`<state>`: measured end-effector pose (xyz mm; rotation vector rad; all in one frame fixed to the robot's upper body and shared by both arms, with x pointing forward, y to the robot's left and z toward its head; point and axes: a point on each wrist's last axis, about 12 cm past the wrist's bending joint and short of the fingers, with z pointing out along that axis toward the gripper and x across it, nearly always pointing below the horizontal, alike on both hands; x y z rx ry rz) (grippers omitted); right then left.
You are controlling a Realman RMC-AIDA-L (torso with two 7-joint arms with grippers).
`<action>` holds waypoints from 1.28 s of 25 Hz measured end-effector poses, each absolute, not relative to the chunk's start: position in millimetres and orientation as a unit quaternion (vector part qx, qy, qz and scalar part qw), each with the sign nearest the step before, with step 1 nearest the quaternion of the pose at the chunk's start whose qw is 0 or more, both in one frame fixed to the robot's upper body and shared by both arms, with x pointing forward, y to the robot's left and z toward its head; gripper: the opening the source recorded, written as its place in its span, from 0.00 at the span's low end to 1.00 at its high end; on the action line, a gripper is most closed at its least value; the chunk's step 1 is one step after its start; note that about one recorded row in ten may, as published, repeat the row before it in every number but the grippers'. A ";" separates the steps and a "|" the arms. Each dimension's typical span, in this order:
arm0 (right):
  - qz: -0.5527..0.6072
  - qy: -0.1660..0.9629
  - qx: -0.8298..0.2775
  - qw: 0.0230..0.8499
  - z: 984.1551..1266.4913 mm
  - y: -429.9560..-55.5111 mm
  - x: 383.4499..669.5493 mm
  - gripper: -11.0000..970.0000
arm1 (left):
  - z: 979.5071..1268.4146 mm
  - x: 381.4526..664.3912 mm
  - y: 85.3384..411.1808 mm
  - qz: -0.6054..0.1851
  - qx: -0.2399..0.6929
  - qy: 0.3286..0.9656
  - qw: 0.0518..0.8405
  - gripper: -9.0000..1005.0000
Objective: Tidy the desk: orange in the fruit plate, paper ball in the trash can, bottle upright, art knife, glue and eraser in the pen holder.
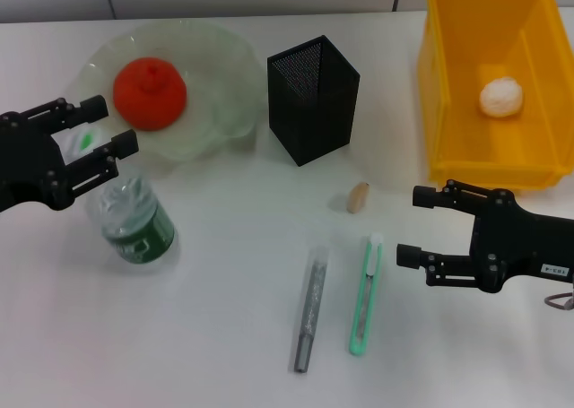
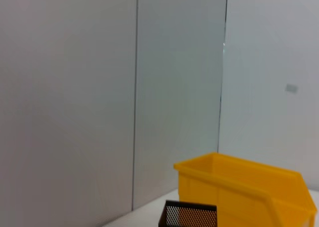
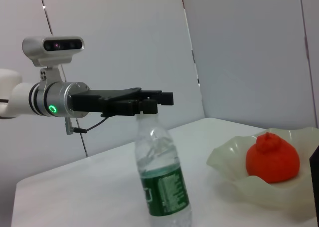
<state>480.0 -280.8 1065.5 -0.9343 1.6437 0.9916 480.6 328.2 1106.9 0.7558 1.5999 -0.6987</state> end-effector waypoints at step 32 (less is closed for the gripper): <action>0.155 0.888 -0.397 0.174 1202.9 -201.1 533.2 0.85 | 1068.4 424.0 309.4 -0.398 0.417 0.614 0.539 0.79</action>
